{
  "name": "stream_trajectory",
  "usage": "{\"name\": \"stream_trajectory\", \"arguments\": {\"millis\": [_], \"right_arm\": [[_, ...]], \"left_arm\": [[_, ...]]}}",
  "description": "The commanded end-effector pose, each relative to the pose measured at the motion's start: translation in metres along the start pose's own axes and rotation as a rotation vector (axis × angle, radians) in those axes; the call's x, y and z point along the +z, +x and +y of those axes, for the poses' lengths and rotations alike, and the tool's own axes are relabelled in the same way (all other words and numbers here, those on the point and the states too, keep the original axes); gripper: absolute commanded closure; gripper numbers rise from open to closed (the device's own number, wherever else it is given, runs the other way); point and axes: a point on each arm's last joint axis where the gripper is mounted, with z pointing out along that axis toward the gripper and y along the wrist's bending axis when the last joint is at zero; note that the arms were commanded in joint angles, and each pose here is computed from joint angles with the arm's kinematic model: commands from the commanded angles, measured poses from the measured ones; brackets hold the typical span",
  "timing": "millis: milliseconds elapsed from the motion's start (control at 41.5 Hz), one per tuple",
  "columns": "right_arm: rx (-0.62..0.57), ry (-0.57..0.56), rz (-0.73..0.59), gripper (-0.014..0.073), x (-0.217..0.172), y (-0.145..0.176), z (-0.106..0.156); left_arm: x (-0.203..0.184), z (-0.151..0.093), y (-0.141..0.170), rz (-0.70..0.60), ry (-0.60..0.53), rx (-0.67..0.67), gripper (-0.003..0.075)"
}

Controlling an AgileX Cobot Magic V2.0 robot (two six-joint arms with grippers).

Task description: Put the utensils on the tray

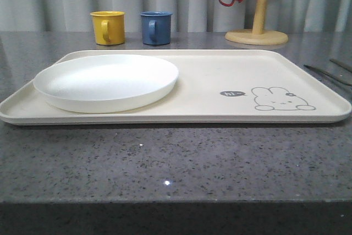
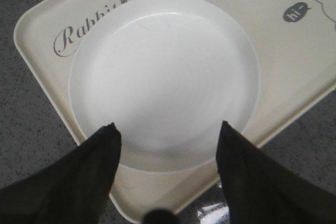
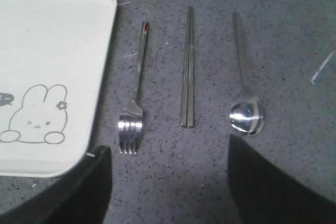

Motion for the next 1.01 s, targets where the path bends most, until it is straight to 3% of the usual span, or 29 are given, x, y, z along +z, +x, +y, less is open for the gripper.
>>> {"name": "stream_trajectory", "arguments": {"millis": [0, 265, 482, 723, 987], "right_arm": [[-0.012, 0.009, -0.087, 0.0097, -0.005, -0.014, -0.001], [-0.012, 0.009, -0.092, 0.0097, -0.005, -0.015, -0.001], [-0.015, -0.001, -0.098, 0.0099, -0.006, -0.018, 0.001], [-0.064, -0.045, 0.146, 0.0099, 0.011, -0.037, 0.012], [-0.060, -0.045, 0.315, 0.0122, 0.058, -0.066, 0.018]], "left_arm": [[-0.029, -0.006, 0.006, -0.126, -0.016, -0.011, 0.0321], [-0.046, -0.009, 0.046, -0.144, -0.013, -0.004, 0.0321], [-0.052, -0.009, 0.055, -0.160, -0.014, -0.005, 0.0321], [-0.051, -0.009, 0.054, -0.176, -0.013, -0.005, 0.0321], [-0.051, -0.009, 0.053, -0.179, -0.013, -0.005, 0.0321]]}}
